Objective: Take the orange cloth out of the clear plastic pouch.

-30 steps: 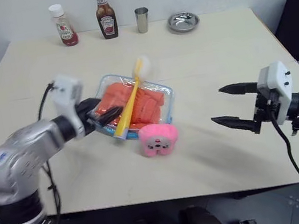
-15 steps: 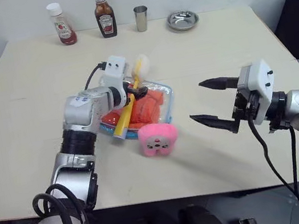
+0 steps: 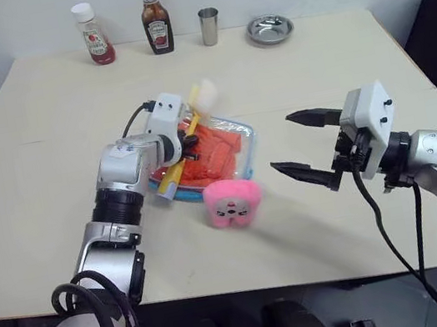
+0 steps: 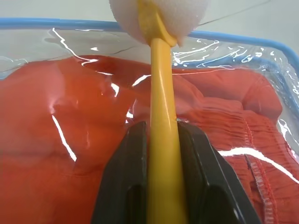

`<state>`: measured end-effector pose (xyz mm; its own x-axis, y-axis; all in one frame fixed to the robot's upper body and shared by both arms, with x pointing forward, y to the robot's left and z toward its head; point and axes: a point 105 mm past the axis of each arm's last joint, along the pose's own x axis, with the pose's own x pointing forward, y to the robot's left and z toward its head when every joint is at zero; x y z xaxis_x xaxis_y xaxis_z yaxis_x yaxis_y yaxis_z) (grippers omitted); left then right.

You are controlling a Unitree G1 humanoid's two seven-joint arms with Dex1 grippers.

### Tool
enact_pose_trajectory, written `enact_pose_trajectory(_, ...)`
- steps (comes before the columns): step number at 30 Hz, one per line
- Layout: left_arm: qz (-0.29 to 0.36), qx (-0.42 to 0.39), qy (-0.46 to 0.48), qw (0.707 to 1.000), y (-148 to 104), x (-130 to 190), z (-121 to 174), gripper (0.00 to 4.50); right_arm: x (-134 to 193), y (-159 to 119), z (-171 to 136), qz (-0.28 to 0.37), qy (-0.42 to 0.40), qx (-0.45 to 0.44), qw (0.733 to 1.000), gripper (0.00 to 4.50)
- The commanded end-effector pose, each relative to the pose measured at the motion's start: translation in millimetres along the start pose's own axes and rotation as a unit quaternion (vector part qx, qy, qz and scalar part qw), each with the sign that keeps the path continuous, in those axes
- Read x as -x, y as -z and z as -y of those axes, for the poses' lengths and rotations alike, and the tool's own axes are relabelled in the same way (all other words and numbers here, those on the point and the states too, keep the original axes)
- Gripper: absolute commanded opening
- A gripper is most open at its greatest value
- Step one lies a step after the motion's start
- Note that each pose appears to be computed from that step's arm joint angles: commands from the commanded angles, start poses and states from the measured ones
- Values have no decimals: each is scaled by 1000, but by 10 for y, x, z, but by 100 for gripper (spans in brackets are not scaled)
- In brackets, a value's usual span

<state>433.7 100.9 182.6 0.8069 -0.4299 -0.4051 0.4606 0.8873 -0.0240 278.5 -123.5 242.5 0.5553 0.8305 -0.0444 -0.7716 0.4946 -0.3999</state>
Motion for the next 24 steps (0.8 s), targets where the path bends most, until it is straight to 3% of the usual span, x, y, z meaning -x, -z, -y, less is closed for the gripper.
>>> enact_pose_trajectory(1, 80, 96, -16, 992, -391, 316, -261, 61, -52, -107, -40, 21, -25, 16, 999, 450)
enact_pose_trajectory(3, 107, 126, -53, 985, -486, 573, -591, 61, -97, -124, -89, 26, -48, 13, 998, 450)
enact_pose_trajectory(8, 99, 115, -179, 972, -268, 1195, -1393, 61, -127, -94, -152, 18, -87, 11, 996, 450)
enact_pose_trajectory(12, 29, 73, -288, 954, 280, 1711, -2069, 61, -169, -76, -197, 19, -118, 5, 993, 450)
enact_pose_trajectory(16, -9, 38, -317, 948, 670, 1857, -2344, 61, -214, -80, -221, 25, -130, 1, 991, 450)
enact_pose_trajectory(19, -2, 65, -326, 943, 892, 1937, -2464, 61, -242, -71, -251, 27, -140, -2, 990, 450)
enact_pose_trajectory(20, 3, 71, -325, 943, 914, 1954, -2479, 135, -246, -71, -254, 27, -141, -3, 990, 450)
enact_pose_trajectory(24, 8, 63, -320, 945, 886, 2058, -2472, 250, -241, -63, -250, 24, -141, -4, 990, 450)
